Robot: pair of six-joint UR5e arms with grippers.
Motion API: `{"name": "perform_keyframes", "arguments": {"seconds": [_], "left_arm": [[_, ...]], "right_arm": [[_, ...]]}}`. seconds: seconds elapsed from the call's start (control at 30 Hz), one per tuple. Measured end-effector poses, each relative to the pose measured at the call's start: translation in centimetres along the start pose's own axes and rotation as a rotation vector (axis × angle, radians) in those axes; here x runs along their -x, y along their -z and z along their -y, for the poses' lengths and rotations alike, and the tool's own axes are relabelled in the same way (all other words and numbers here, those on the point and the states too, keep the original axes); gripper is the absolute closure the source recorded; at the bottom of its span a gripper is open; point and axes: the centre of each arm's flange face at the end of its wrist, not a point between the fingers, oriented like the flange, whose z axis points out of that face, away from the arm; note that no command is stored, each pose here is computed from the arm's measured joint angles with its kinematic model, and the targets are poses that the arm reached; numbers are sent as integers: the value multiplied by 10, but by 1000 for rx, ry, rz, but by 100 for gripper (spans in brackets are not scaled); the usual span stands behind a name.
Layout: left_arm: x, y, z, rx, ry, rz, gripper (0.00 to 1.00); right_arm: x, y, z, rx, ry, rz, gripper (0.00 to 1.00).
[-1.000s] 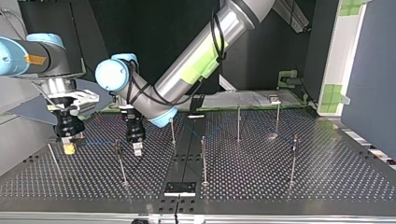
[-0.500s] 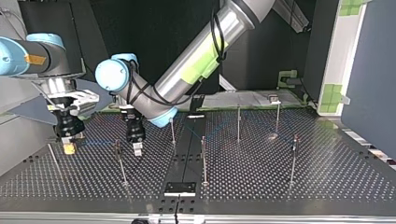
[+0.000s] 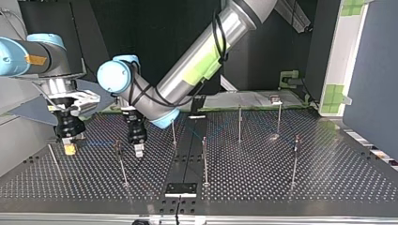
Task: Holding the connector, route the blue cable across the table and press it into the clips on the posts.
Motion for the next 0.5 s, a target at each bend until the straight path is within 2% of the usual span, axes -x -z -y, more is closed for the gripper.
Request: {"name": "perform_keyframes", "arguments": {"seconds": [0.5], "left_arm": [[-1, -10, -7, 4, -10, 7, 0]], "right_arm": [[0, 0, 1, -1, 0, 0, 100]]}}
